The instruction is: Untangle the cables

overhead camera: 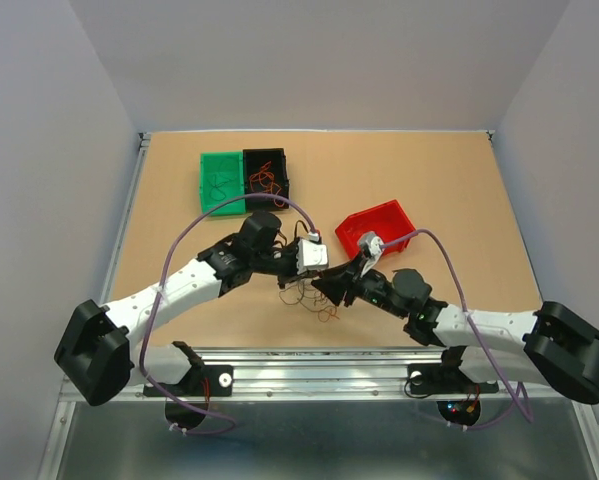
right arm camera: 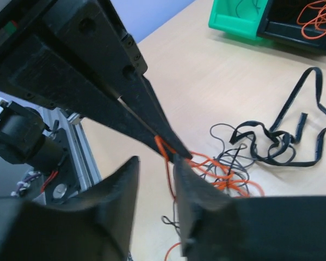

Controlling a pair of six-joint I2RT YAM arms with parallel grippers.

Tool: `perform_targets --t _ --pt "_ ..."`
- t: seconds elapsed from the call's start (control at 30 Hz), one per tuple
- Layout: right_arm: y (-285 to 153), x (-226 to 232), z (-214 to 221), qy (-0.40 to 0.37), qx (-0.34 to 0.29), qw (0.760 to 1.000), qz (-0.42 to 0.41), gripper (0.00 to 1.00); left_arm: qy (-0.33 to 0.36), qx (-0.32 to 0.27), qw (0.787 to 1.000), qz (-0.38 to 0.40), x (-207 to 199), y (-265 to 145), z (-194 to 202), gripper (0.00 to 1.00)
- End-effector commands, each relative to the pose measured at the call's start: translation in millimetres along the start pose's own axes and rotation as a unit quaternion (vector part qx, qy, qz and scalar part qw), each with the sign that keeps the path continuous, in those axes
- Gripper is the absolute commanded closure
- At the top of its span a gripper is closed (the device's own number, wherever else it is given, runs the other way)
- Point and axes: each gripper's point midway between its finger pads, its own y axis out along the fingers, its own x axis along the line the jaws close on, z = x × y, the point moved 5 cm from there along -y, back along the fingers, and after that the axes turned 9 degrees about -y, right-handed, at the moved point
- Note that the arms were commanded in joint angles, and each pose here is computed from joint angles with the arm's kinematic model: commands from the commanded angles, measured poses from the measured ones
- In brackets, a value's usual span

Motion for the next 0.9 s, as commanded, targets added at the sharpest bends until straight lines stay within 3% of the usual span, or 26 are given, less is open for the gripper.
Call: perform_targets --t 0.0,0.07,0.27,0.43,0.63,0.8,0.87 --pt "14.0 -4.2 -30.2 -0.025 -0.058 0.998 0.032 0.56 0.023 -0.063 0.997 -0.042 8.0 -12.9 -40.6 1.0" --pt "14.3 -12.1 -26.0 -0.035 -0.055 0.996 0.056 0.43 0.019 -0.071 0.996 -0.054 8.2 -18.5 -46.4 1.0" --pt "20.3 -26.6 -17.8 -0.067 -0.049 0.992 0.093 0.3 0.002 -0.084 0.993 -0.084 11.9 -30.0 -60.3 1.0" --pt "37.1 -38.0 -3.8 -0.075 -0.029 0.99 0.116 0.31 -0.006 -0.073 0.996 -0.06 5.7 -31.8 -63.1 1.0" --pt "54.4 -51.7 5.1 -0.078 -0.02 0.985 0.153 0.38 -0.009 -0.104 0.989 -0.105 11.1 -54.1 -87.0 1.0" --pt "58.7 -55.9 7.2 -0.074 -0.025 0.983 0.166 0.38 -0.014 -0.148 0.976 -0.158 13.8 -87.2 -124.3 1.0" --pt "61.5 -55.7 6.6 -0.075 -0.027 0.983 0.164 0.45 -0.02 -0.16 0.97 -0.183 16.7 -98.9 -135.6 1.0"
